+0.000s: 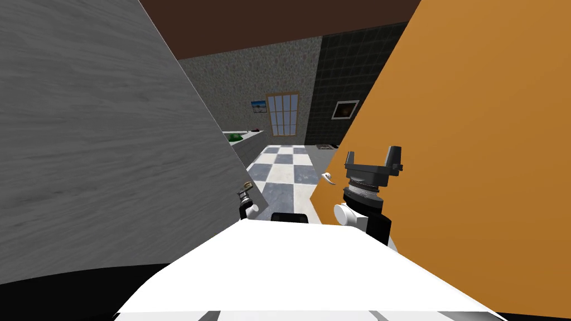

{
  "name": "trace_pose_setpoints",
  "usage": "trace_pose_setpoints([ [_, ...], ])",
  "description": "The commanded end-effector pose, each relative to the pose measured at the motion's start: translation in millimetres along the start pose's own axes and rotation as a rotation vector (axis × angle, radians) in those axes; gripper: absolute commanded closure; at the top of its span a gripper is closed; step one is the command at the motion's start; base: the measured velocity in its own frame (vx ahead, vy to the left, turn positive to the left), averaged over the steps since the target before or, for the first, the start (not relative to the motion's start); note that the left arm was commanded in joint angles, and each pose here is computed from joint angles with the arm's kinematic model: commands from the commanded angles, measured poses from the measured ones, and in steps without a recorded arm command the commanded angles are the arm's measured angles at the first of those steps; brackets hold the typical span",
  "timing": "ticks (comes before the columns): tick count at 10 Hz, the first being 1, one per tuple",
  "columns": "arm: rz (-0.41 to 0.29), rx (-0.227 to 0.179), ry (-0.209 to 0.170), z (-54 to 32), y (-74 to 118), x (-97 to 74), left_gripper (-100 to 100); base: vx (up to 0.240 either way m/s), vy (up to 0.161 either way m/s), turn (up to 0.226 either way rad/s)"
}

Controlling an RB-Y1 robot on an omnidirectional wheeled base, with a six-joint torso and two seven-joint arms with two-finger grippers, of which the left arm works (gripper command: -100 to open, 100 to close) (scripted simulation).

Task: Push the door open

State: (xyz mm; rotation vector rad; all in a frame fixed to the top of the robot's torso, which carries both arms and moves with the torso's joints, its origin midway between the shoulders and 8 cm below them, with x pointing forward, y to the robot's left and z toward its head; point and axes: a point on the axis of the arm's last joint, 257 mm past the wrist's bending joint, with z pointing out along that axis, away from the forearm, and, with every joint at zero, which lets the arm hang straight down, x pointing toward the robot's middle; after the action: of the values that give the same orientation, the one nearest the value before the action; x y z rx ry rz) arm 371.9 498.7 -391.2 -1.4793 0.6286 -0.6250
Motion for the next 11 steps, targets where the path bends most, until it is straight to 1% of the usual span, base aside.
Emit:
trace_pose_setpoints([
  [1, 0.004, 0.009, -0.028, 5.0, -1.6, -13.6, 100, 0.126, 0.006, -0.019],
  [2, 0.004, 0.009, -0.028, 5.0, -1.6, -13.6, 100, 0.065, 0.003, 0.017],
  [3, 0.003, 0.009, -0.071, 4.3, -1.7, -32.1, 100, 0.113, -0.004, -0.072],
  [6, 0.002, 0.007, -0.150, 0.7, -1.4, -65.5, 100, 0.187, 0.046, -0.052],
  [7, 0.001, 0.007, -0.173, -0.8, -1.2, -74.9, 100, 0.205, 0.060, -0.038],
  [8, 0.001, 0.007, -0.173, -0.8, -1.2, -74.9, 100, 0.122, 0.052, -0.005],
  [9, 0.001, 0.006, -0.184, -1.6, -1.1, -79.4, 100, 0.070, 0.031, -0.008],
  [10, 0.000, 0.004, -0.221, -5.0, -0.6, -94.8, 100, 0.144, 0.040, -0.074],
  [11, -0.001, 0.003, -0.235, -6.5, -0.3, -100.8, 100, 0.154, 0.031, -0.040],
])
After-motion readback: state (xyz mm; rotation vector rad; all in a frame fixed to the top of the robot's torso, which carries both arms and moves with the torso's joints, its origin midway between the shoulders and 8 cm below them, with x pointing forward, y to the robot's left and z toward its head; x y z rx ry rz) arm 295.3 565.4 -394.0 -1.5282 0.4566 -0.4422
